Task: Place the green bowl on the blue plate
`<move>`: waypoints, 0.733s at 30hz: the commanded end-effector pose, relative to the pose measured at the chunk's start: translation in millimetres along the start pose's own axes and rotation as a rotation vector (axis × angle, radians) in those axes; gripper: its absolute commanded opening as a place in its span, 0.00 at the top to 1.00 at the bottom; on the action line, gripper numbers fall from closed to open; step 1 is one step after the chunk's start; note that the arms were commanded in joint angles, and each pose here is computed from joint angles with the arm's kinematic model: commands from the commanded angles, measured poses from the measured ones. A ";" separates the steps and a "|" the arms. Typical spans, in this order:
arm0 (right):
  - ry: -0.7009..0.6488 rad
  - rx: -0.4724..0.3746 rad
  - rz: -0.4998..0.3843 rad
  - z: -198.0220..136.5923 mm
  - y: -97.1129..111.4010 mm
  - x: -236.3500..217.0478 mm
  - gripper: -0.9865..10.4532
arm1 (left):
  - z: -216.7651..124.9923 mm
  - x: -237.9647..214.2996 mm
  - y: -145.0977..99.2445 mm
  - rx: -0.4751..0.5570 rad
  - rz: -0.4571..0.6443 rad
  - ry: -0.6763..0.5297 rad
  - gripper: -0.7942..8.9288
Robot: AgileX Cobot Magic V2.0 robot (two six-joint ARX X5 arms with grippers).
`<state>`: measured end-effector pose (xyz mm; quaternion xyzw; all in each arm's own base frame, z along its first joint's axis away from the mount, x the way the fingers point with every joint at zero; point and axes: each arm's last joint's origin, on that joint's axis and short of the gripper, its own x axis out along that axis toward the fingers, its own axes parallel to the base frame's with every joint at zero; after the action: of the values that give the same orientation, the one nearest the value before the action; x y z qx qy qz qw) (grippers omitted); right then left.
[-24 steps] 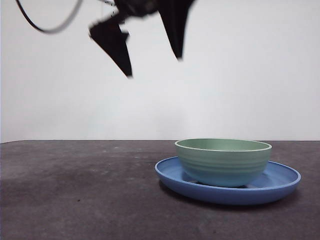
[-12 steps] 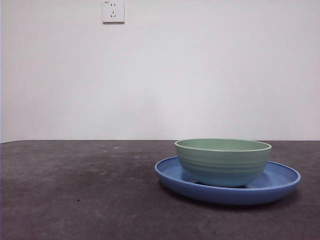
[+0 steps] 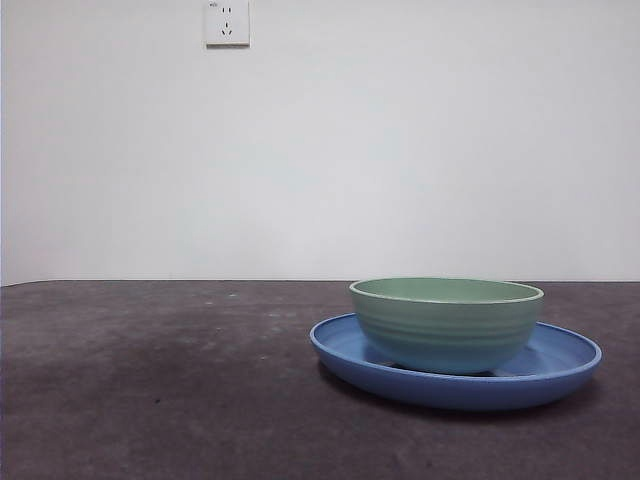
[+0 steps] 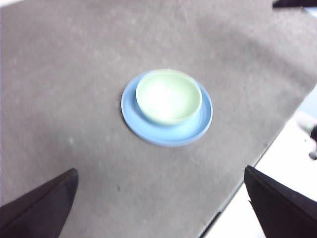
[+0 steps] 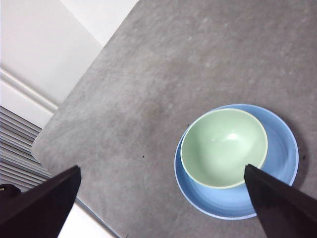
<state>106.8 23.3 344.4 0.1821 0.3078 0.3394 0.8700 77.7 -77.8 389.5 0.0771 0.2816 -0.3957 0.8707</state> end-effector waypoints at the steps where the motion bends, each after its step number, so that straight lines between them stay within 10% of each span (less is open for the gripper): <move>1: -0.005 -0.032 0.002 2.7 2.9 -2.2 0.43 | -14.0 3.0 -0.1 -0.031 -0.011 -0.016 0.34; 22: 0.076 0.040 -0.012 -3.6 -1.4 1.1 0.43 | -55.9 12.0 2.5 -0.105 -0.014 -0.039 0.34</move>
<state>103.9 23.2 336.6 0.1911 0.3524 0.3313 0.8541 62.3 -63.2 333.2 0.0254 0.2922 -0.3819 0.8764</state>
